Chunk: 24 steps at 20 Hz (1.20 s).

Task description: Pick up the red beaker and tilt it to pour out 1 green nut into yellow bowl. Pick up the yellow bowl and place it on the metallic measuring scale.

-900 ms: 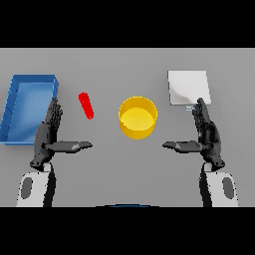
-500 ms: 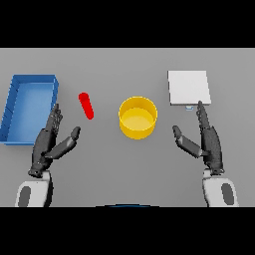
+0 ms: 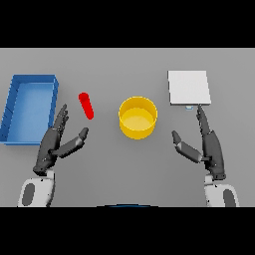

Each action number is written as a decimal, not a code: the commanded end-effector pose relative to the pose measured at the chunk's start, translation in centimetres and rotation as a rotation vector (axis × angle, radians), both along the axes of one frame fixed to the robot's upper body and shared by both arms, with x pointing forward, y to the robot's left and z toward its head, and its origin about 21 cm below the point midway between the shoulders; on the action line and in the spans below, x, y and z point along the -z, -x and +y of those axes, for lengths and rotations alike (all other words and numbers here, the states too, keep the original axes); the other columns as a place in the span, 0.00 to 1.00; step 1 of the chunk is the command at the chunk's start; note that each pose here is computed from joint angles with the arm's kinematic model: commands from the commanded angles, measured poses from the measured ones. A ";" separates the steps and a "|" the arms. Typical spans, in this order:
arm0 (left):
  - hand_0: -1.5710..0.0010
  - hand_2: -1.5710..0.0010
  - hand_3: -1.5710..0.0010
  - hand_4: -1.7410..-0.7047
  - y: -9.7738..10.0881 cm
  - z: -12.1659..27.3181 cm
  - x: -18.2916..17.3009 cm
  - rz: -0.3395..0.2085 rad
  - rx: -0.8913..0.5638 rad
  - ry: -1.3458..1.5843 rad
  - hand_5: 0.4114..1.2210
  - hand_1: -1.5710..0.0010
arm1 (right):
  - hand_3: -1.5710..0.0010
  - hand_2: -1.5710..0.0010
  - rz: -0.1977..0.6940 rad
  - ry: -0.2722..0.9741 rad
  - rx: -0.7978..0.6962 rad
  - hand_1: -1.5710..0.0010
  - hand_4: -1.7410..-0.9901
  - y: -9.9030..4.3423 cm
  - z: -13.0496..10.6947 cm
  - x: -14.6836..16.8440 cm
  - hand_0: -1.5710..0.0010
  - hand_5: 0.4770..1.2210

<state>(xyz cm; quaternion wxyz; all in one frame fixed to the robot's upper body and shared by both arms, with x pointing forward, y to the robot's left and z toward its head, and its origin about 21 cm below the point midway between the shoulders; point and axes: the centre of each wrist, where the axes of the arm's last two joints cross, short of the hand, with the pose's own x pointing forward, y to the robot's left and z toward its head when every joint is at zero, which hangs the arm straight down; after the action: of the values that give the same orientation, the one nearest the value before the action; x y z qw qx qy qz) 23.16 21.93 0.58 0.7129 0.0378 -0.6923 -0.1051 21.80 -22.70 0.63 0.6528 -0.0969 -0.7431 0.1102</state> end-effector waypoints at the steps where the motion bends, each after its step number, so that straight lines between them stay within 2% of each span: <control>1: 1.00 1.00 1.00 0.53 -0.6 0.0 0.3 -0.001 0.007 -0.004 0.25 1.00 | 1.00 1.00 0.005 0.005 -0.006 1.00 0.68 0.1 0.0 0.1 1.00 0.19; 8: 1.00 1.00 1.00 0.48 -4.7 -1.1 2.1 -0.003 0.021 -0.047 0.29 1.00 | 1.00 1.00 0.000 -0.012 -0.011 1.00 0.61 -0.3 -0.2 -0.1 1.00 0.21; 12: 1.00 1.00 1.00 0.45 -6.9 -1.0 2.1 -0.015 0.022 -0.054 0.33 1.00 | 1.00 1.00 -0.013 -0.004 -0.019 1.00 0.63 -0.2 0.2 0.0 1.00 0.21; 14: 1.00 1.00 1.00 0.44 -8.0 -1.3 2.1 0.008 0.014 -0.049 0.33 1.00 | 1.00 1.00 0.007 -0.005 -0.014 1.00 0.63 -0.2 -0.1 0.2 1.00 0.21; 18: 1.00 1.00 1.00 0.43 -9.2 -2.2 2.6 0.004 0.042 -0.064 0.35 1.00 | 1.00 1.00 -0.001 -0.003 -0.009 1.00 0.62 0.0 -0.3 0.2 1.00 0.22; 22: 1.00 1.00 1.00 0.44 -10.8 -2.8 2.2 0.025 0.032 -0.078 0.34 1.00 | 1.00 1.00 -0.006 -0.020 -0.018 1.00 0.63 -0.1 0.1 -0.2 1.00 0.22; 24: 1.00 1.00 1.00 0.44 -11.2 -2.5 2.3 0.029 0.038 -0.079 0.34 1.00 | 1.00 1.00 0.002 -0.016 -0.003 1.00 0.63 -0.2 -0.5 -0.2 1.00 0.22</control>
<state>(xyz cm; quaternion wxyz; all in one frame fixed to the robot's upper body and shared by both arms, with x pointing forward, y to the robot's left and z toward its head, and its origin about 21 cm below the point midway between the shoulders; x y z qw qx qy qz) 34.40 19.48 -1.75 0.7190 0.0514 -0.6775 -0.1463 21.94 -23.23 0.78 0.6545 -0.0908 -0.7432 0.1054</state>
